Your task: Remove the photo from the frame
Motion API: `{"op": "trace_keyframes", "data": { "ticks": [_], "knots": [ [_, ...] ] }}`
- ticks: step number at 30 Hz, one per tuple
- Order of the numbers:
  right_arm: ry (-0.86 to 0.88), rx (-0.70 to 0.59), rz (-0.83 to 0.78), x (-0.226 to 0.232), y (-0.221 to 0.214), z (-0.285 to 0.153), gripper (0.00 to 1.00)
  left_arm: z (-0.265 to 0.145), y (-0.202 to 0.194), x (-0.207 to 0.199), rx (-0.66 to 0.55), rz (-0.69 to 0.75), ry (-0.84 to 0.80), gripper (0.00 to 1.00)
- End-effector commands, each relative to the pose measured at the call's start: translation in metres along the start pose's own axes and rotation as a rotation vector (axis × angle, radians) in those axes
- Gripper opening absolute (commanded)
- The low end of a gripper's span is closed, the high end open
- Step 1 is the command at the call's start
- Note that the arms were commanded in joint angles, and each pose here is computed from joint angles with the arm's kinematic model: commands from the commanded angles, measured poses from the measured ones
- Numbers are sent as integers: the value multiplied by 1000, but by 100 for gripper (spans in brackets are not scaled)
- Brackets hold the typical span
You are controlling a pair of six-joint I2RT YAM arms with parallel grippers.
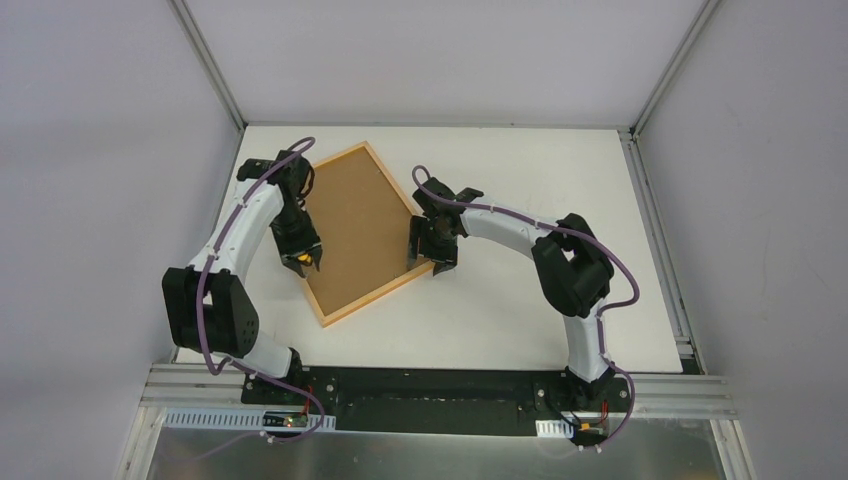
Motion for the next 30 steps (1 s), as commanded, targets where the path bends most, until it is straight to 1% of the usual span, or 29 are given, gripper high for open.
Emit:
{"op": "trace_keyframes", "data": {
  "ticks": [1, 3, 6, 8, 10, 12, 14, 17, 19, 21, 23, 27, 30],
  "knots": [
    [30, 7, -23, 10, 1, -4, 67, -26, 0, 14, -103, -2, 106, 0],
    [81, 29, -67, 15, -2, -8, 70, -28, 0, 10, -101, -6, 62, 0],
    [156, 0, -134, 21, -5, -22, 79, -29, -3, -2, -92, -22, -70, 0],
    [181, -40, -147, 21, -4, -30, 85, -27, -5, -7, -81, -25, -87, 0],
    [186, -66, -162, 19, -3, -34, 88, -26, -7, -10, -69, -20, -98, 0],
    [169, -86, -156, 18, -2, -35, 89, -27, -7, -16, -74, -12, -137, 0],
    [132, -105, -114, 15, 1, -33, 89, -31, -7, -28, -85, 14, -224, 0],
    [110, -106, -21, 8, 9, -30, 83, -36, -12, -51, -53, 77, -342, 0],
    [117, -112, 7, 3, 11, -29, 81, -38, -19, -65, -33, 134, -373, 0],
    [104, -128, 17, -3, 14, -28, 81, -39, -27, -73, -21, 187, -385, 0],
    [85, -143, 32, -9, 21, -28, 82, -38, -34, -75, -17, 209, -379, 0],
    [-33, -194, 94, -27, 39, -30, 86, -35, -45, -73, -34, 237, -351, 0],
    [-93, -212, 156, -34, 43, -29, 83, -33, -50, -72, -54, 260, -345, 0]
  ]
}}
Point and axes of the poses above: each gripper's point midway between its finger pads, its own z axis out along the fingers, its own x axis along the line the jaws close on, y = z × x, the point moved 9 cm from there along -z, back along the fingers, and after that the axes turned 11 degrees about z, right-handed, at the moved point
